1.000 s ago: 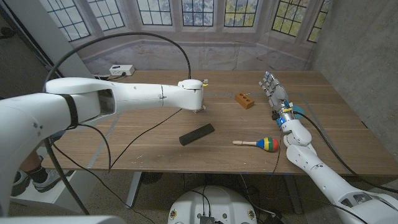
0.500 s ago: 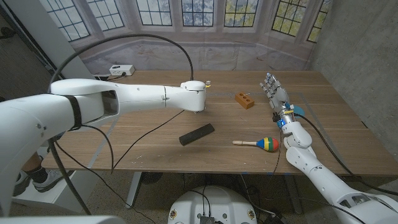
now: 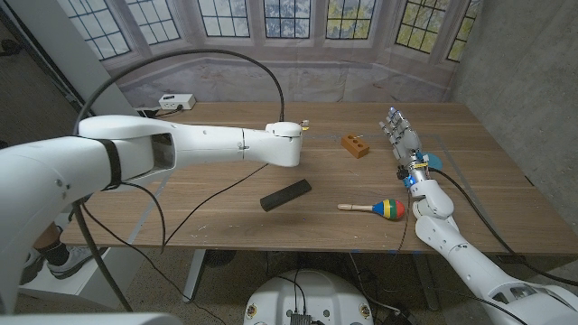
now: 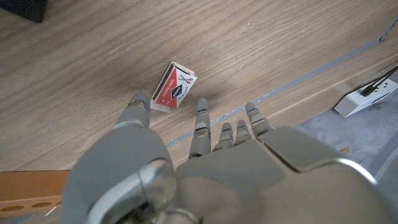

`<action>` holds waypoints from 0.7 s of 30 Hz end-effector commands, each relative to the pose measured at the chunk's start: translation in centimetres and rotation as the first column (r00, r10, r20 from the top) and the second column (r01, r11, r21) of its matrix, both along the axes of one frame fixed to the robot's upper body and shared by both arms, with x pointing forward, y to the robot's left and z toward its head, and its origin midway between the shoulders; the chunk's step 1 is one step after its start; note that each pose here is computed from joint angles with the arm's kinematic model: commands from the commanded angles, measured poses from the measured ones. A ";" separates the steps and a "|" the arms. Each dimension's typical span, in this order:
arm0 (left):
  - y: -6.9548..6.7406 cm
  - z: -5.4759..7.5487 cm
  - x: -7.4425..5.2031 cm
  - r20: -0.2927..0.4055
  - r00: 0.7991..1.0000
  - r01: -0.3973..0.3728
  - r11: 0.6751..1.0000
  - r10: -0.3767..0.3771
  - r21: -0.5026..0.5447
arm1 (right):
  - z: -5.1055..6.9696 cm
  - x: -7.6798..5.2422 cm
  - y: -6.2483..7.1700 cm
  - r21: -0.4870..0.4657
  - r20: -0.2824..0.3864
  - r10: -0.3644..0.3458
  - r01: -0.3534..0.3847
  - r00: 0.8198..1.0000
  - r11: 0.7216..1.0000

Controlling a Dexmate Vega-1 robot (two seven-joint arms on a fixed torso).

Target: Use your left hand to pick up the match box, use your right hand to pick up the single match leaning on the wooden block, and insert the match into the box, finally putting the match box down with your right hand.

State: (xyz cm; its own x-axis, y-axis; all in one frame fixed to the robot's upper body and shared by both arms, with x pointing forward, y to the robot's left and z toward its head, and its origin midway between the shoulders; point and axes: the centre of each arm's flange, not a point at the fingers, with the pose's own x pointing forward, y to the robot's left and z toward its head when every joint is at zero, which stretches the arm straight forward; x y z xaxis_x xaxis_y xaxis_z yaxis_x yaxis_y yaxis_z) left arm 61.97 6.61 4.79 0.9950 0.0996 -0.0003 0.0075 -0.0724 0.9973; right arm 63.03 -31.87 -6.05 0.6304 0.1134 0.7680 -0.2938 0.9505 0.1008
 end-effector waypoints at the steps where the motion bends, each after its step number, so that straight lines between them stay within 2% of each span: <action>1: -0.3 -0.9 -0.3 0.009 1.000 0.000 1.000 0.000 0.029 | -0.7 -0.2 -0.3 0.019 -0.001 0.000 0.000 1.000 1.000; 21: -0.4 -1.3 -0.4 0.049 0.999 -0.002 0.997 -0.002 0.071 | -1.4 0.0 -0.8 0.042 -0.007 -0.004 0.005 1.000 0.999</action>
